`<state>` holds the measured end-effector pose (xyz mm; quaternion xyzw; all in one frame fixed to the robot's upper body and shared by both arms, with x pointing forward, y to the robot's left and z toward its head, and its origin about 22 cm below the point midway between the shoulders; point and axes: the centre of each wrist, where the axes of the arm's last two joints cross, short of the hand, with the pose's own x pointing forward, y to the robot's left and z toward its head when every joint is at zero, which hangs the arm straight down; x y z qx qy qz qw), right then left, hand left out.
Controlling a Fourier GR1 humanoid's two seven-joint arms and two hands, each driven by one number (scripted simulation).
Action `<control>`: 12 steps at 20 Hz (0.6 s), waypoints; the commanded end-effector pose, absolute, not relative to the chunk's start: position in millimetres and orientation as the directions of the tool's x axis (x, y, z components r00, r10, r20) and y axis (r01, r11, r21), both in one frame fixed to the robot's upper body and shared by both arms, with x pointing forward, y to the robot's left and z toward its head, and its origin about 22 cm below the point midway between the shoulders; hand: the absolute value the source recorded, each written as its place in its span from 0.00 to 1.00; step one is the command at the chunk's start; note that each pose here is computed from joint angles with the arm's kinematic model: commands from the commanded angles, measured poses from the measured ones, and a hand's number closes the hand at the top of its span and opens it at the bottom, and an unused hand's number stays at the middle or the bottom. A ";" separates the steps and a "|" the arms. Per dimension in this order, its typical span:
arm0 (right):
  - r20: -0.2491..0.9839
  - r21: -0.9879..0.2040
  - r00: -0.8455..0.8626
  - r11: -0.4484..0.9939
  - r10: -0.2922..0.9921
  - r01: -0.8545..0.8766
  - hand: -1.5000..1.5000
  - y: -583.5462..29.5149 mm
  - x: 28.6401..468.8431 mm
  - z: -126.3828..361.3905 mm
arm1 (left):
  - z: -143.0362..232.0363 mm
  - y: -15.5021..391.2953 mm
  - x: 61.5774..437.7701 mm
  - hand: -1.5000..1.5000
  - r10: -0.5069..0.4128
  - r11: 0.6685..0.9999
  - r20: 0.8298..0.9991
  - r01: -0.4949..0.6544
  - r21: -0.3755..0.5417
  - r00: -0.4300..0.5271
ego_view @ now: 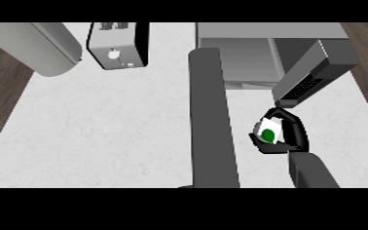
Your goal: Pick up the milk, place it into the microwave and close the microwave
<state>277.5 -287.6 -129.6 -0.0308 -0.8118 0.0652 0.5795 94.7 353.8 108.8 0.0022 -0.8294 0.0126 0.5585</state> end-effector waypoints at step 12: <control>0.896 -0.179 -0.418 0.983 0.149 -0.034 1.00 -218.9 321.7 -44.2 | 106.5 368.8 91.9 0.00 0.014 0.999 0.934 -0.024 -0.024 -0.357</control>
